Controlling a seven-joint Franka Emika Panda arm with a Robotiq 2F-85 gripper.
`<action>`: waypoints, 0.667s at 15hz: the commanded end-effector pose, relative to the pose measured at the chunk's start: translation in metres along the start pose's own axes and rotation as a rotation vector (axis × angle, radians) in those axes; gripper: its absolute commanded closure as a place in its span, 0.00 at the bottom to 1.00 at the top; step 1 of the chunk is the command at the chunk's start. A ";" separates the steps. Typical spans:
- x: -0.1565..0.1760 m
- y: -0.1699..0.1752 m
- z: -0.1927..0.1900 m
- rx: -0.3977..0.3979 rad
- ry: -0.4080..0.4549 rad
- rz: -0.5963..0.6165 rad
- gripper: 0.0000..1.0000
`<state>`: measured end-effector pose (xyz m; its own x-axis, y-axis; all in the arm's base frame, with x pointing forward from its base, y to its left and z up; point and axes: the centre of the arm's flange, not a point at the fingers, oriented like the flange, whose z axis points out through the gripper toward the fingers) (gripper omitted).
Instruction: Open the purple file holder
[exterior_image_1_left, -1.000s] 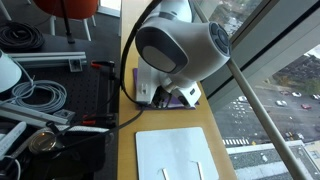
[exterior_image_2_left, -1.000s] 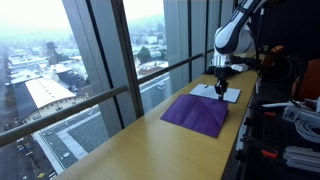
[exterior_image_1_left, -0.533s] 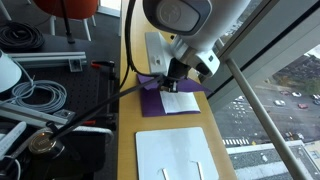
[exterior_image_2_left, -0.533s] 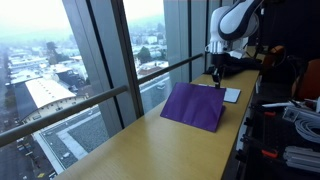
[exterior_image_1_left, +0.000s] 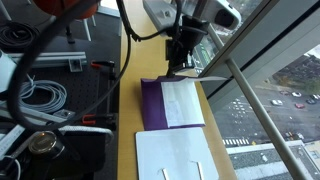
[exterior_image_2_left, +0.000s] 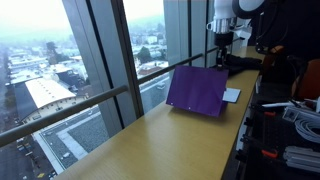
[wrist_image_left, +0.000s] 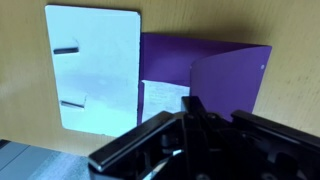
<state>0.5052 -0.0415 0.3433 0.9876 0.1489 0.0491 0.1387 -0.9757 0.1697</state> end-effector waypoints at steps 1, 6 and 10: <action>-0.012 -0.014 -0.005 -0.048 -0.004 -0.022 1.00; -0.012 -0.046 0.006 -0.110 -0.019 -0.072 1.00; -0.006 -0.068 -0.002 -0.203 0.014 -0.122 1.00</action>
<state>0.4898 0.0086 0.3267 0.9710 0.2384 0.0148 0.2236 -0.9288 0.2954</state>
